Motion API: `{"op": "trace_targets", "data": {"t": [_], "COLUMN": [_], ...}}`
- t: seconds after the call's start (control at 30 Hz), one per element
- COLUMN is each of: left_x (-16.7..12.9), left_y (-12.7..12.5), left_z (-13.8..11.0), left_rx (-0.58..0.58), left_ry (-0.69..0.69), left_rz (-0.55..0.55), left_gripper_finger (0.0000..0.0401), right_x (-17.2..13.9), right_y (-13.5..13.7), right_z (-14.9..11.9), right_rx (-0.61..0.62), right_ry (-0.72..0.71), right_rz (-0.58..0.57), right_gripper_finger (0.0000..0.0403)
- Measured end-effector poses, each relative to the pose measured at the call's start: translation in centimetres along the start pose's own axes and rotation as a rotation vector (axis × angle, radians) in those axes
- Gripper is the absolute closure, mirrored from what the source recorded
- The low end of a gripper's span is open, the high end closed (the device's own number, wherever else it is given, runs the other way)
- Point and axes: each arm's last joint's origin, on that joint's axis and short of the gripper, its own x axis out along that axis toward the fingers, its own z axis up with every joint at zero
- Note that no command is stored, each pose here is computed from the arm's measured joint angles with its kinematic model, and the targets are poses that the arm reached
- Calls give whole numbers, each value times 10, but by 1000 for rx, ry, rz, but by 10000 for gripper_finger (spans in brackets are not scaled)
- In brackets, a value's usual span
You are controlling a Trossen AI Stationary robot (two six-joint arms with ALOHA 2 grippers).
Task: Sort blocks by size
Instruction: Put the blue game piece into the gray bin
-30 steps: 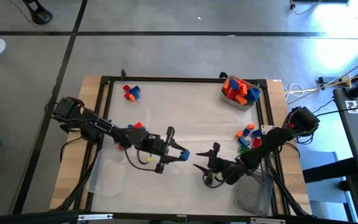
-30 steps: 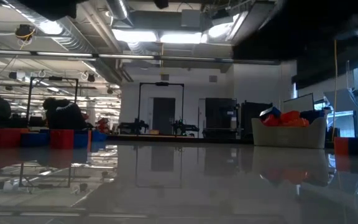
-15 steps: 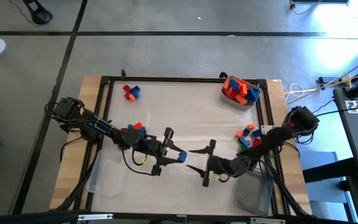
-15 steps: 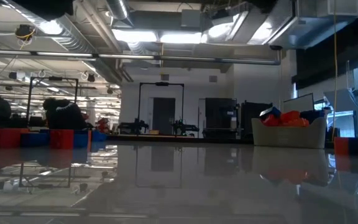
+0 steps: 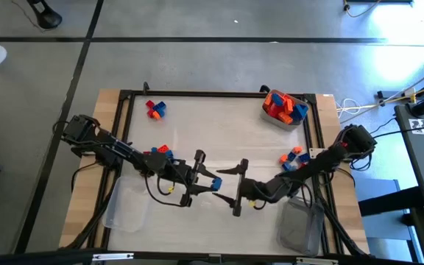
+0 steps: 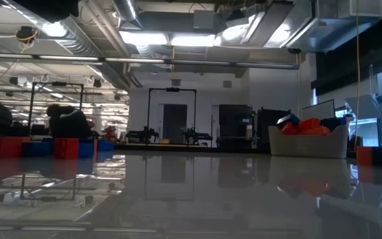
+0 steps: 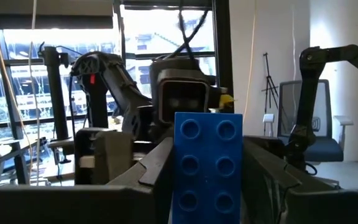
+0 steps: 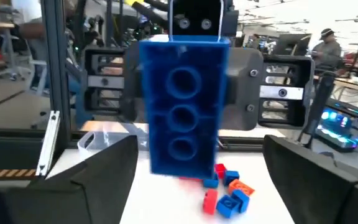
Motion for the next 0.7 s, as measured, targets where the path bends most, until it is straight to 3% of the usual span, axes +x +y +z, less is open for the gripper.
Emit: {"op": "trace_targets", "data": {"t": [0.2, 0.53, 0.7], "left_x": [0, 0, 0], "left_y": [1, 1, -1], "left_z": [-1, -1, -1], "left_rx": [1, 5, -28], "left_ry": [6, 8, 10], "left_rz": [2, 14, 6], "left_gripper_finger": [269, 268, 244], "right_x": [8, 8, 8], "right_y": [-9, -10, -9], "right_z": [-1, -1, -2], "right_rx": [55, 31, 0], "right_ry": [-10, -12, -7], "right_rz": [54, 69, 72], "right_gripper_finger": [115, 257, 265]}}
